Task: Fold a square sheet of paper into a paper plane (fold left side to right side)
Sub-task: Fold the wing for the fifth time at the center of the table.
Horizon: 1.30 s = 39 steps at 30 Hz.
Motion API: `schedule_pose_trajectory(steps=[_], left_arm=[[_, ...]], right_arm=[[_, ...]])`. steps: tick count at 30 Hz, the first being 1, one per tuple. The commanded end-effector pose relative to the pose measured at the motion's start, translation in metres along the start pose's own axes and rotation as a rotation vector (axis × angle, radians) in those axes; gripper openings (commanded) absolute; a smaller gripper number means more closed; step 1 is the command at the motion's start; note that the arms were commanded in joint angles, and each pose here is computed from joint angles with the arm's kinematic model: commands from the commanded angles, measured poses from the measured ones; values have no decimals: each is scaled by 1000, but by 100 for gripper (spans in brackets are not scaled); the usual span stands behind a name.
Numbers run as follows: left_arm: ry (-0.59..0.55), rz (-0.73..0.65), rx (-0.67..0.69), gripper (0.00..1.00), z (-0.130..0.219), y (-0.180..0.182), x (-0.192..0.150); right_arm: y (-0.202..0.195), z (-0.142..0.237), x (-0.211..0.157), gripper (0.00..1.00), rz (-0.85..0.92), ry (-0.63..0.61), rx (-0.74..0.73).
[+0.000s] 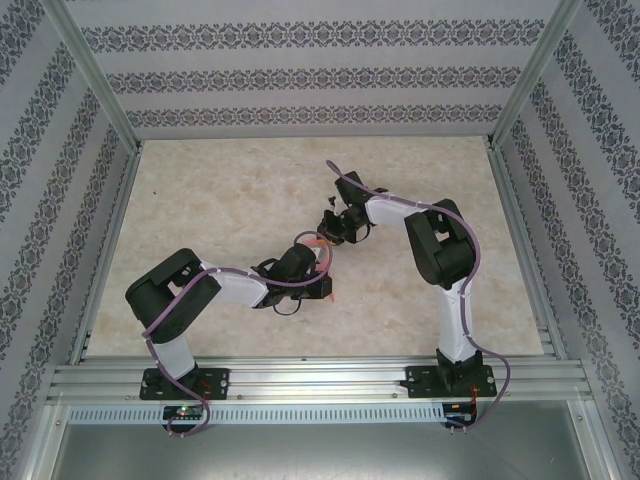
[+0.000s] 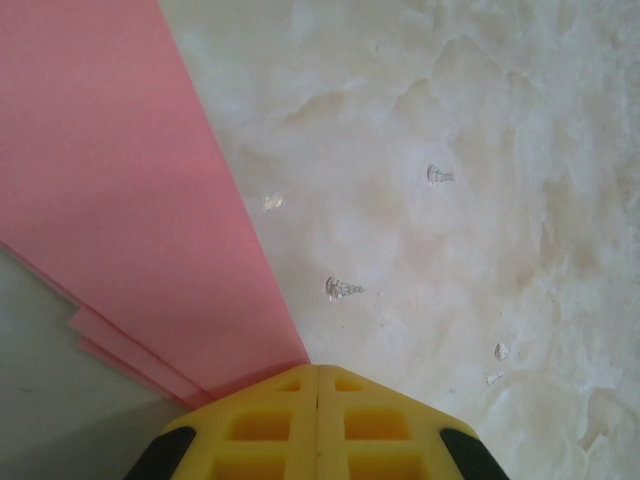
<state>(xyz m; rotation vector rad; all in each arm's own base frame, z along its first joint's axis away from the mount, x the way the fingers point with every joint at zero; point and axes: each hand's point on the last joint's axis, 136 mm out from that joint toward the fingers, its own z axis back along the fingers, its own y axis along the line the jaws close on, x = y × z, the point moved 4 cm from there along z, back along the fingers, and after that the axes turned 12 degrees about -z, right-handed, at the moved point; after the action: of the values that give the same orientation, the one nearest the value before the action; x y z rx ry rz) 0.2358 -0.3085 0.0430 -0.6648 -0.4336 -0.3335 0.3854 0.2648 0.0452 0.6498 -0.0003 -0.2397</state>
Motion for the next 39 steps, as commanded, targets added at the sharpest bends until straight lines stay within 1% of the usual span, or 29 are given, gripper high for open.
schedule_pose_trajectory(steps=[1,13,16,20,23,25,29,34,37,39], left_arm=[[359,54,180,6,0,46,-98],[349,50,170,6,1,42,-94],[319,46,147,6,3,36,-86],[247,28,94,9,14,17,-63],[173,7,49,16,28,0,-36],[128,0,12,19,39,-11,-18],[45,-7,-62,25,61,-28,14],[-35,16,-148,26,78,-33,45],[-41,33,-135,27,79,-27,55],[-61,48,-118,32,83,-20,62]], right_arm=[[-13,5,60,12,35,-244,-22],[-19,7,66,12,42,-255,-59],[-16,21,65,13,49,-280,-50],[-11,54,57,16,67,-329,-25],[-13,79,43,19,81,-360,-8],[-15,93,31,23,89,-368,0],[-28,106,-2,24,85,-353,25],[-46,108,-40,24,60,-327,60],[-53,107,-60,24,54,-305,90],[-60,108,-73,27,62,-311,61]])
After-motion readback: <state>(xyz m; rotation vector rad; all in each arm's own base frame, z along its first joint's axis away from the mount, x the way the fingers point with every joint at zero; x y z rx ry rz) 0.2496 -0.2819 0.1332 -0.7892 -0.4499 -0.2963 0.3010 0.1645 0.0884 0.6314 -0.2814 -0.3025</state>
